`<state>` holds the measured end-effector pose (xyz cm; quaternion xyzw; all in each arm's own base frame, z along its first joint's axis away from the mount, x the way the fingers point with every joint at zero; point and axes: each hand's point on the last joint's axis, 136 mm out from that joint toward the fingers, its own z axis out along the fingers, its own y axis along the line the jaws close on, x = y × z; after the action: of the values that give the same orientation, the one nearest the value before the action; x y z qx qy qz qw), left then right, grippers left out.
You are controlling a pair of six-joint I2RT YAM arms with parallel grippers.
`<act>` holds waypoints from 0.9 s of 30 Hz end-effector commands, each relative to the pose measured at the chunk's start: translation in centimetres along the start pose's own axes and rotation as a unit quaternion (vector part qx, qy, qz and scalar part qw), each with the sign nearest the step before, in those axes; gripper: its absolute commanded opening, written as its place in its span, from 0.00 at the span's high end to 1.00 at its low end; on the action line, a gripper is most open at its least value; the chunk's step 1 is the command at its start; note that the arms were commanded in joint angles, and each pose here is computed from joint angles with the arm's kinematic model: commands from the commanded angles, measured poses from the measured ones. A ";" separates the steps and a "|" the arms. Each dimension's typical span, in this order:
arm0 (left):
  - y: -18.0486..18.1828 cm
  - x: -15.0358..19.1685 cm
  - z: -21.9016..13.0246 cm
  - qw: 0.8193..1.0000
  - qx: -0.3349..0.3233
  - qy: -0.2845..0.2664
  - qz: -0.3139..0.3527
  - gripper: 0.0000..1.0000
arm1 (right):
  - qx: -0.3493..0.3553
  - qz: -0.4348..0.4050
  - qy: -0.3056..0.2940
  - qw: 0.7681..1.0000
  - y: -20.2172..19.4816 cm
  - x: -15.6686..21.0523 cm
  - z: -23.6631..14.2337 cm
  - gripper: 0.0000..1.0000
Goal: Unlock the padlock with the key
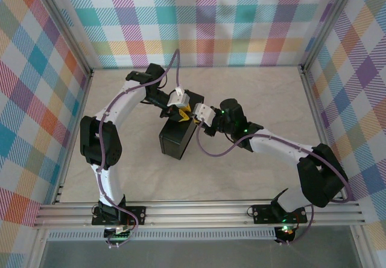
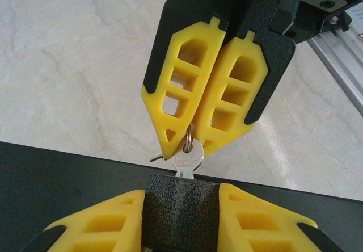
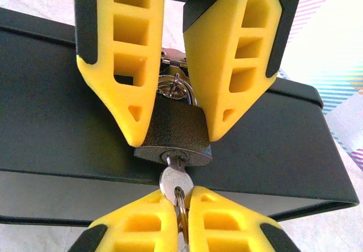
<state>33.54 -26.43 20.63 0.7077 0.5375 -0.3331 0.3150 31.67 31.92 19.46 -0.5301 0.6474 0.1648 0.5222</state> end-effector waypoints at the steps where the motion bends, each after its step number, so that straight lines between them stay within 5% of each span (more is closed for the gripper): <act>1: -1.2 -0.4 0.6 1.000 0.021 -0.007 -0.012 0.72 | 0.000 -0.019 -0.071 0.997 -0.1 -4.9 -1.4 0.96; 11: -1.6 -1.0 1.0 1.000 0.027 -0.015 -0.006 0.72 | -0.112 0.105 -0.024 0.988 1.8 -6.4 -1.1 1.00; 20: -1.9 -0.9 1.1 1.000 0.025 -0.017 -0.007 0.72 | -0.222 0.334 0.039 0.915 3.0 -5.6 -1.0 1.00; 27: -1.2 -1.0 0.5 1.000 0.000 -0.009 -0.008 0.47 | -0.224 0.431 0.098 0.869 2.7 -2.9 -0.7 1.00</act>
<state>32.65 -26.42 20.06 0.6966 0.5527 -0.3439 0.3017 29.67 32.93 19.35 -0.3382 0.8172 0.4035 0.2347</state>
